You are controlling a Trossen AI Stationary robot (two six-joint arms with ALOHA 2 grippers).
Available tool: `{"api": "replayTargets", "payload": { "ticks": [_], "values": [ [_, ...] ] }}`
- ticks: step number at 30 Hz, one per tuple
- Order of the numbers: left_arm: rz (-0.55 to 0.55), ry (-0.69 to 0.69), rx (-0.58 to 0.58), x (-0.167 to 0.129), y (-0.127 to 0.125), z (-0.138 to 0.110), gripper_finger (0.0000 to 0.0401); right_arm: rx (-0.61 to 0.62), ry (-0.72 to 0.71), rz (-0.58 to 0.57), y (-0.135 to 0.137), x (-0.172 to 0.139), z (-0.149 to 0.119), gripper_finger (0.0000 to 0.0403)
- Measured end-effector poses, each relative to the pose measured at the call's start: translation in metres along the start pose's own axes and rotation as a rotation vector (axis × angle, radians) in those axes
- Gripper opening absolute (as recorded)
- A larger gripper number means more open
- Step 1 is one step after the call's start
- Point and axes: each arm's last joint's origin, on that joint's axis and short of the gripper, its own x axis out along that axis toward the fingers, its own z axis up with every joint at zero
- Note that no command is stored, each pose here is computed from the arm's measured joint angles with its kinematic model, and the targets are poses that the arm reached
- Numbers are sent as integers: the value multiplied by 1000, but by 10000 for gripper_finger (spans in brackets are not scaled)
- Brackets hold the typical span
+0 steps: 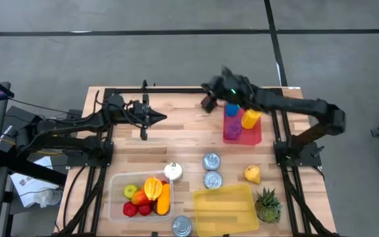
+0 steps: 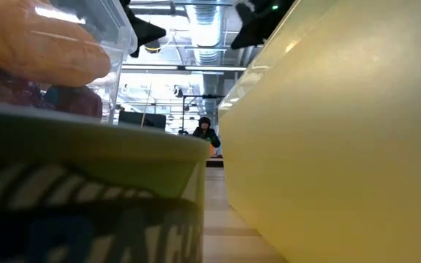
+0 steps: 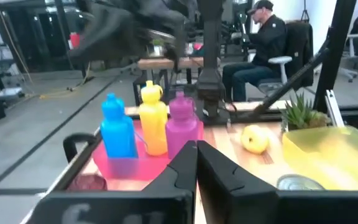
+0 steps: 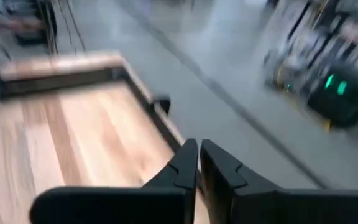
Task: Pick & Place Food Item
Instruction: Put the red apple into the transparent bin
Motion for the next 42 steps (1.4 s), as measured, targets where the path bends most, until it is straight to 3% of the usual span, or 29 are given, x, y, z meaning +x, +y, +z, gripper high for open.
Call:
{"api": "replayTargets", "payload": {
  "ticks": [8, 13, 19, 26, 42],
  "values": [
    [-3, 36, -12, -1, -1, -12, 1, -31, 435, 19, -29, 92, 15, 1],
    [-5, 39, -13, -1, -1, -13, 0, -61, 680, 46, -37, 139, 3, 0],
    [-15, 39, -13, -1, -2, -13, 0, -59, 841, 34, -39, 178, -26, 0],
    [-33, 38, -12, -1, -2, -13, 1, -45, 972, -80, -55, 187, -52, 0],
    [-34, 37, -7, -1, -2, -13, 0, -73, 1090, -90, -53, 178, -59, 0]
  ]
}}
